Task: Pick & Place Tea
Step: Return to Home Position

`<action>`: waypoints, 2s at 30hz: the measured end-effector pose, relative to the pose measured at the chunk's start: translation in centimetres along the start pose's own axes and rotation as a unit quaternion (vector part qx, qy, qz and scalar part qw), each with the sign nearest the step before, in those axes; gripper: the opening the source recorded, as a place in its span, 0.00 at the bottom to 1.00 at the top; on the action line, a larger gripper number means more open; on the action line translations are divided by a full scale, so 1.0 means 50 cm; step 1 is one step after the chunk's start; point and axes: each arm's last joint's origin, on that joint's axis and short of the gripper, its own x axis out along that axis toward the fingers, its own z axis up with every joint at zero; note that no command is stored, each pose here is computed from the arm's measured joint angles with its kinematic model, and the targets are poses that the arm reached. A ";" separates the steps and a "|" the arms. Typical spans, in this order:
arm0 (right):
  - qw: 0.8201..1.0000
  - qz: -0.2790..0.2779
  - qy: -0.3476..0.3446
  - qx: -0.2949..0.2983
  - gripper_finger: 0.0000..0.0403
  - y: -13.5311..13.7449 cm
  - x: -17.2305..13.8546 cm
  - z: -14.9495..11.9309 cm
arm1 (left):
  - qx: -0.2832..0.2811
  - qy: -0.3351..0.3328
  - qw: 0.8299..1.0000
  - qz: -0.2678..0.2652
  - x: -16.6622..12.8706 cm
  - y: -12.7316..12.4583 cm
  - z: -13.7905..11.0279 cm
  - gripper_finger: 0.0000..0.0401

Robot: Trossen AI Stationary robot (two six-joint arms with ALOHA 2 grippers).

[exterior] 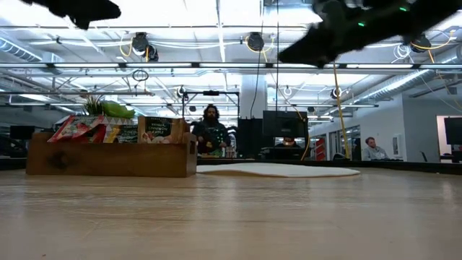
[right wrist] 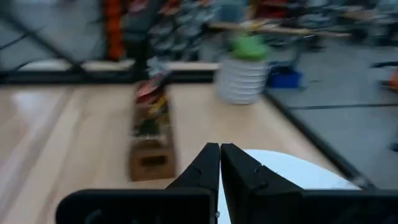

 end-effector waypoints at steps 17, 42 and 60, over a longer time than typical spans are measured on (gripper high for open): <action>0.984 -0.043 -0.149 0.092 0.00 -0.050 -0.191 -0.126 | -0.105 -0.101 0.989 -0.034 -0.076 0.084 -0.133 0.16; 0.978 0.098 -0.174 0.052 0.00 -0.041 -0.227 -0.155 | -0.142 -0.091 0.984 -0.055 -0.074 0.082 -0.141 0.16; 0.978 0.106 -0.151 0.095 0.01 -0.040 -0.225 -0.162 | -0.147 -0.090 0.984 -0.055 -0.074 0.082 -0.141 0.16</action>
